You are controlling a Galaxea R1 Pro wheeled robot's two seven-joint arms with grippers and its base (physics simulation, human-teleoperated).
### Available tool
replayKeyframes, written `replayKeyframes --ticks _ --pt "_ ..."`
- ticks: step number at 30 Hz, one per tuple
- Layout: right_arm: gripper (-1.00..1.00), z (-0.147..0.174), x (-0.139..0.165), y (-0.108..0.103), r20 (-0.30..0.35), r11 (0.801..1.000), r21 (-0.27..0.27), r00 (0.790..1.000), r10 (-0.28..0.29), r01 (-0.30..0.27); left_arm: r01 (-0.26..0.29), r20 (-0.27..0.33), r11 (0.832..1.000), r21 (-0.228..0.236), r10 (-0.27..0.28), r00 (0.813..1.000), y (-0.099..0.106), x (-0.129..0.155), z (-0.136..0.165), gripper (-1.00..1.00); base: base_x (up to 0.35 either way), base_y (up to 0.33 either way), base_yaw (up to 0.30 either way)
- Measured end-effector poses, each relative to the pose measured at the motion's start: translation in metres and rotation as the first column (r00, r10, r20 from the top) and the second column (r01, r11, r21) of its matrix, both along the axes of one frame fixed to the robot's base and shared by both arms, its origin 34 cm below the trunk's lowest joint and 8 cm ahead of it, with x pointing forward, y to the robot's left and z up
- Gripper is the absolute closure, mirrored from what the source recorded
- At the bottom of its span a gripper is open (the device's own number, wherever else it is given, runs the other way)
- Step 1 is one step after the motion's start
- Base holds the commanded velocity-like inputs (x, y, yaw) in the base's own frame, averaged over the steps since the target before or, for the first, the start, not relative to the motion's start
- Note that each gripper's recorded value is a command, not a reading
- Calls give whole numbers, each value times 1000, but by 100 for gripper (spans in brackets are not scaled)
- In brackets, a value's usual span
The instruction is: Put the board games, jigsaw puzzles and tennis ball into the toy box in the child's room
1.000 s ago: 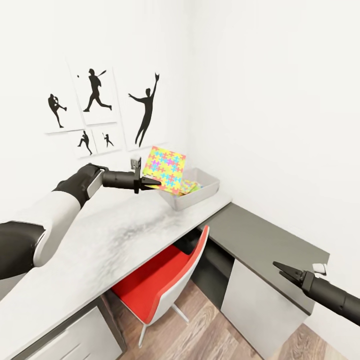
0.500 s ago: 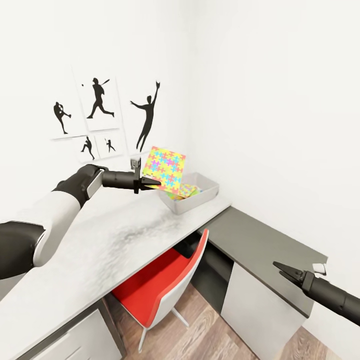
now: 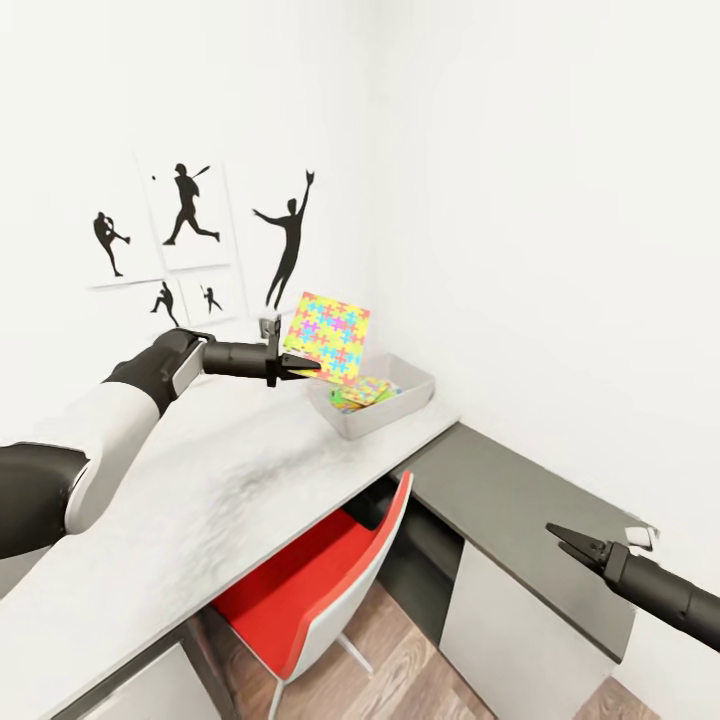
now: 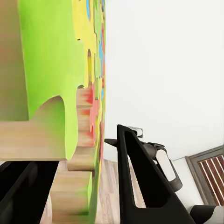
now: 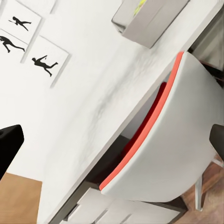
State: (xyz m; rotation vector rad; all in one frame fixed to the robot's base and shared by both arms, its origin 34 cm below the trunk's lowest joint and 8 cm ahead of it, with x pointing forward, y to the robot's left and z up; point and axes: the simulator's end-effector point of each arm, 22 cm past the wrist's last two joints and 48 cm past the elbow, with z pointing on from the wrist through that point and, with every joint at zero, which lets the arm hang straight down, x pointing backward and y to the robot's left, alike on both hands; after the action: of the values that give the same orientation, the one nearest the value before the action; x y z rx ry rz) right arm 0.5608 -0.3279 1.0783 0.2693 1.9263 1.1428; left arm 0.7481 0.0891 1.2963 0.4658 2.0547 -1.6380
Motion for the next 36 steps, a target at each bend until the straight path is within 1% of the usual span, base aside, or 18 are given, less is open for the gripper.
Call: replayKeyframes --ticks 4,12,17,25,31,36 --pt "-100 0 0 0 0 1000 0 1000 0 0 0 0 1000 0 0 1000 0 0 0 100 282 -162 28" --pt "-100 2 0 0 5 1000 0 1000 0 0 1 5 1000 1 -1 1000 0 -2 3 100 288 -172 205" --pt "-100 2 0 0 5 1000 0 1000 0 0 1 5 1000 2 -1 1000 0 -2 3 100 269 -151 73" --pt "-100 2 0 0 5 1000 0 1000 0 0 1 4 1000 3 -1 1000 0 -2 2 100 289 -22 7" --pt "-100 2 0 0 5 1000 0 1000 0 0 1 3 1000 0 -1 1000 0 -1 2 100 95 -1 0" --pt "-100 2 0 0 5 1000 0 1000 0 0 1 4 1000 0 -1 1000 -1 -2 2 100 229 0 0"
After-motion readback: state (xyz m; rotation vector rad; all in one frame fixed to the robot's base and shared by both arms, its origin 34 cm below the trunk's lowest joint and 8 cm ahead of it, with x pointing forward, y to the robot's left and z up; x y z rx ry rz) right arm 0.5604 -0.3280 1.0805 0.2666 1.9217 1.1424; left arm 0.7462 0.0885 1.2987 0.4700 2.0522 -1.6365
